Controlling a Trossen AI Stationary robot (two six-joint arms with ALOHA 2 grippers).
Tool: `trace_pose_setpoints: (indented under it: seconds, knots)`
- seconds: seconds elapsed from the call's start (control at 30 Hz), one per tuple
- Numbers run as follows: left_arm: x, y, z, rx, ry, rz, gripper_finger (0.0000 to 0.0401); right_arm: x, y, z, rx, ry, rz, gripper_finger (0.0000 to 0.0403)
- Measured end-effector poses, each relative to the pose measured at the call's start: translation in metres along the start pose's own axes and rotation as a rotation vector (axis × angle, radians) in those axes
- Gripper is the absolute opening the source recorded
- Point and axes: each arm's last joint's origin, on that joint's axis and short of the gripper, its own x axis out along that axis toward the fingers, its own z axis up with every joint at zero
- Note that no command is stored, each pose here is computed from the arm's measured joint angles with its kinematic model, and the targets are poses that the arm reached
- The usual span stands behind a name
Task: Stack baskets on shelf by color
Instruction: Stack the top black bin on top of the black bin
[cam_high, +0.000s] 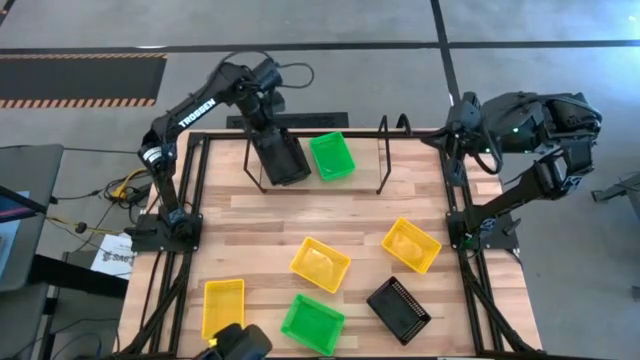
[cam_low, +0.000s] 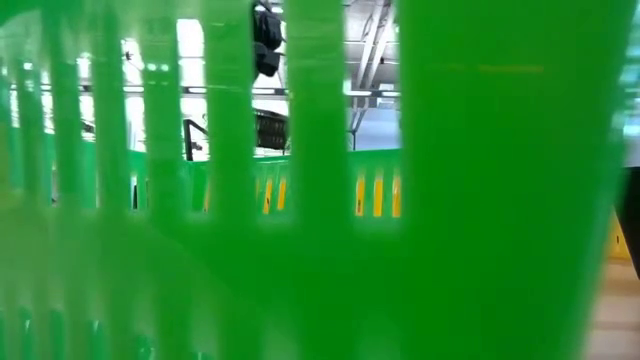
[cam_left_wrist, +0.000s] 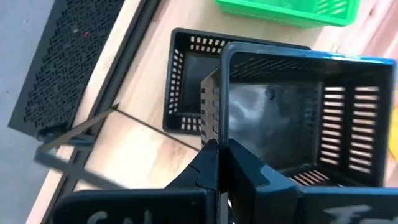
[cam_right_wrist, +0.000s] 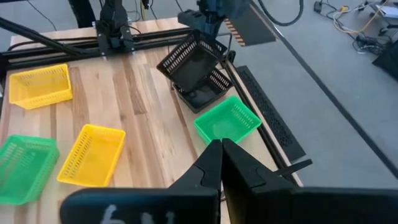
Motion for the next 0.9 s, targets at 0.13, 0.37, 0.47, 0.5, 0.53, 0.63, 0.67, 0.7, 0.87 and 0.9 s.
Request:
trace_pose_setpoints:
  seconds: [0.13,0.37,0.47,0.5,0.53,0.63,0.67,0.7,0.87,0.9]
  knots:
    - [0.004,0.006,0.004,-0.005,-0.052,0.011,0.0,0.001,0.001,0.0,0.002,0.003,0.0,0.0026]
    - [0.004,0.008,0.01,-0.012,-0.118,0.013,0.0,0.004,0.002,0.001,-0.001,0.011,-0.002,0.0026]
    - [0.01,0.01,0.011,-0.016,-0.092,-0.006,0.0,0.004,0.002,0.001,-0.001,0.009,-0.002,0.0026]
    - [0.014,0.012,0.01,-0.025,-0.066,-0.013,0.0,0.004,0.002,0.001,-0.001,0.009,-0.002,0.0026]
    - [0.019,0.013,0.011,-0.028,-0.046,-0.018,0.0,0.004,0.002,0.001,-0.001,0.01,-0.002,0.0026]
    - [0.034,0.017,0.014,-0.031,0.01,-0.042,0.0,0.004,0.002,0.001,-0.001,0.01,-0.002,0.0026]
    - [0.039,0.017,0.015,-0.031,0.02,-0.047,0.0,0.004,0.002,0.001,-0.001,0.01,-0.002,0.0026]
    - [0.043,0.018,0.016,-0.032,0.026,-0.049,0.0,0.004,0.002,0.001,-0.001,0.01,-0.002,0.0026]
    - [0.061,0.021,0.021,-0.032,0.069,-0.06,0.0,0.004,0.002,0.001,-0.001,0.01,-0.002,0.0026]
    - [0.065,0.022,0.021,-0.034,0.081,-0.064,0.0,0.004,0.002,0.001,-0.001,0.01,-0.002,0.0026]
